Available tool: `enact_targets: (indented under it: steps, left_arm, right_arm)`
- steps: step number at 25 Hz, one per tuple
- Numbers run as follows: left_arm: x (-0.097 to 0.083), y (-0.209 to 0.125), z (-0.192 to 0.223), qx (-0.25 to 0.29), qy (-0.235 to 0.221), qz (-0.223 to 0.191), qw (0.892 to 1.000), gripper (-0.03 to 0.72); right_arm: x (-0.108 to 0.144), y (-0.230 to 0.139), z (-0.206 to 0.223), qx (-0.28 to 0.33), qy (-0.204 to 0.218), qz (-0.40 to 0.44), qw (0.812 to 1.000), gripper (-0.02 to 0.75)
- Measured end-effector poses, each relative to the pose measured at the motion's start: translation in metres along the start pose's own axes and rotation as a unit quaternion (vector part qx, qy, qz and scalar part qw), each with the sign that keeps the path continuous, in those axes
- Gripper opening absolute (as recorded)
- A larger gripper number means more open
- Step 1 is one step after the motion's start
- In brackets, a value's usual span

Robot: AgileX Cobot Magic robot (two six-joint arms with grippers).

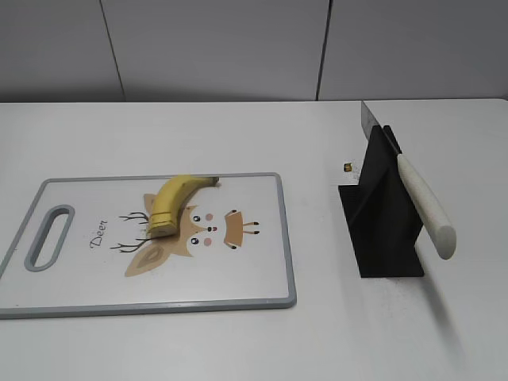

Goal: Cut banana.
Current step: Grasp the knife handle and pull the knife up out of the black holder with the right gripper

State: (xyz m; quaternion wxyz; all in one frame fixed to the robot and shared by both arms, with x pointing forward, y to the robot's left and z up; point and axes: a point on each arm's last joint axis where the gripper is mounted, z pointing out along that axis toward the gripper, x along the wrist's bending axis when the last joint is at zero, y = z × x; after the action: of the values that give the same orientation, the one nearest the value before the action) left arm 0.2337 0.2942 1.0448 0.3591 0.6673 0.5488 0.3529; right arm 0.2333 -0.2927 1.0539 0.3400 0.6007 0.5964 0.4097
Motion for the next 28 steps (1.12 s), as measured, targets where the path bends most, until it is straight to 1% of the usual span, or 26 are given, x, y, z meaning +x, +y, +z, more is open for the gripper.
enact_targets:
  steps: [3, 6, 8, 12, 16, 18, 20, 22, 24, 28]
  left_arm:
    - [0.0, 0.0, 0.0, 0.0, 0.0, 0.0, 1.0, 0.5]
    - [0.0, 0.0, 0.0, 0.0, 0.0, 0.0, 1.0, 0.5]
    - [0.0, 0.0, 0.0, 0.0, 0.0, 0.0, 1.0, 0.5]
    - [0.0, 0.0, 0.0, 0.0, 0.0, 0.0, 1.0, 0.5]
    - [0.0, 0.0, 0.0, 0.0, 0.0, 0.0, 1.0, 0.5]
    - [0.0, 0.0, 0.0, 0.0, 0.0, 0.0, 1.0, 0.5]
    - [0.0, 0.0, 0.0, 0.0, 0.0, 0.0, 1.0, 0.5]
    - [0.0, 0.0, 0.0, 0.0, 0.0, 0.0, 1.0, 0.5]
    - [0.0, 0.0, 0.0, 0.0, 0.0, 0.0, 1.0, 0.5]
    - [0.0, 0.0, 0.0, 0.0, 0.0, 0.0, 1.0, 0.5]
  right_arm:
    - [0.0, 0.005, 0.001, 0.005, -0.002, 0.0, 1.0, 0.563]
    - [0.0, 0.016, 0.006, 0.031, -0.004, 0.001, 1.0, 0.58]
    - [0.001, 0.027, 0.011, 0.051, -0.005, 0.002, 0.999, 0.596]
    - [0.002, 0.056, 0.015, 0.074, -0.006, 0.003, 0.997, 0.603]
    - [0.004, 0.081, 0.028, 0.128, -0.007, 0.006, 0.992, 0.603]
    - [0.004, 0.089, 0.038, 0.163, -0.007, 0.008, 0.987, 0.603]
    - [0.004, 0.095, 0.047, 0.181, -0.005, 0.01, 0.983, 0.598]
    - [0.006, 0.099, 0.056, 0.199, 0.002, 0.007, 0.98, 0.594]
    - [0.01, 0.101, 0.063, 0.211, 0.019, -0.005, 0.977, 0.593]
    - [0.027, 0.101, 0.079, 0.242, 0.073, -0.049, 0.966, 0.593]
